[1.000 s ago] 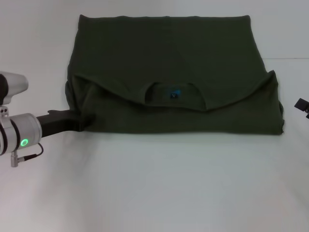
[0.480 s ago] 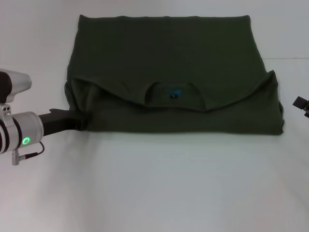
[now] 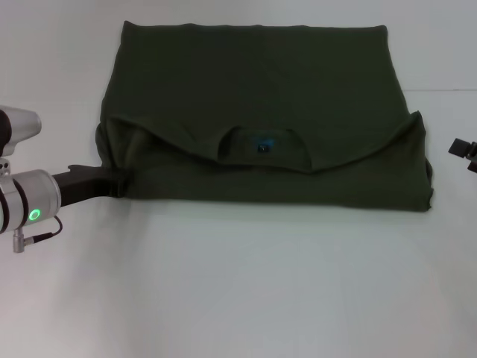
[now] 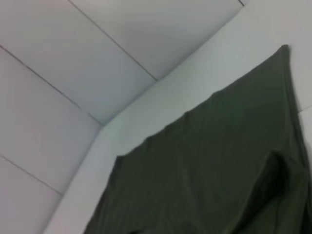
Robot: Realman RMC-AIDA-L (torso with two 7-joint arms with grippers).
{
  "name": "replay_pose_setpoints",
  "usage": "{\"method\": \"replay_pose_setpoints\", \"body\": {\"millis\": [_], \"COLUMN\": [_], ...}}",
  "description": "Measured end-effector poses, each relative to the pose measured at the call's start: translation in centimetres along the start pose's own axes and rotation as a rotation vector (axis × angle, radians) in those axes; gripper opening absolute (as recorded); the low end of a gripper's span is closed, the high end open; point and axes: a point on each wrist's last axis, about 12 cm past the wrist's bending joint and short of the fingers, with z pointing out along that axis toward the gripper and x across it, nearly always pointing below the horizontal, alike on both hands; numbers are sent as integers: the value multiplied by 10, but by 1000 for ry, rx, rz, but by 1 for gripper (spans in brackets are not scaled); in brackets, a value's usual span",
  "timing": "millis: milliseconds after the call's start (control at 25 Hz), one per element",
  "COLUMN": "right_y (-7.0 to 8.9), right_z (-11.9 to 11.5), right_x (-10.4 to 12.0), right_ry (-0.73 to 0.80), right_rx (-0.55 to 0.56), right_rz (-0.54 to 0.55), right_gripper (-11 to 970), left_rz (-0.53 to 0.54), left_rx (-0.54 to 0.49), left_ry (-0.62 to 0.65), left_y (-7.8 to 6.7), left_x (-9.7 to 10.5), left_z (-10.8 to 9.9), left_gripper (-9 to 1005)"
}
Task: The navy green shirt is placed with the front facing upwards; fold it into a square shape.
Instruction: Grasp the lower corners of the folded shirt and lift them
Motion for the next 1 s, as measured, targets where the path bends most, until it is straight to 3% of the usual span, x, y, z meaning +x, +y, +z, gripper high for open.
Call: {"method": "replay_pose_setpoints", "body": {"millis": [360,1000], "right_y": [0,-6], "right_z": [2,18], "right_x": [18,44], "right_ry": [-15,-68], "right_rx": [13,109], "right_rz": [-270,-207], "right_gripper": [941,941], "left_rz": [-26,-47], "left_rx": [7,37], "left_ry": [-1,-13], "left_y": [-1,-2], "left_x": [2,-3], "left_z": [-1,-3], "left_gripper": [32,32]}}
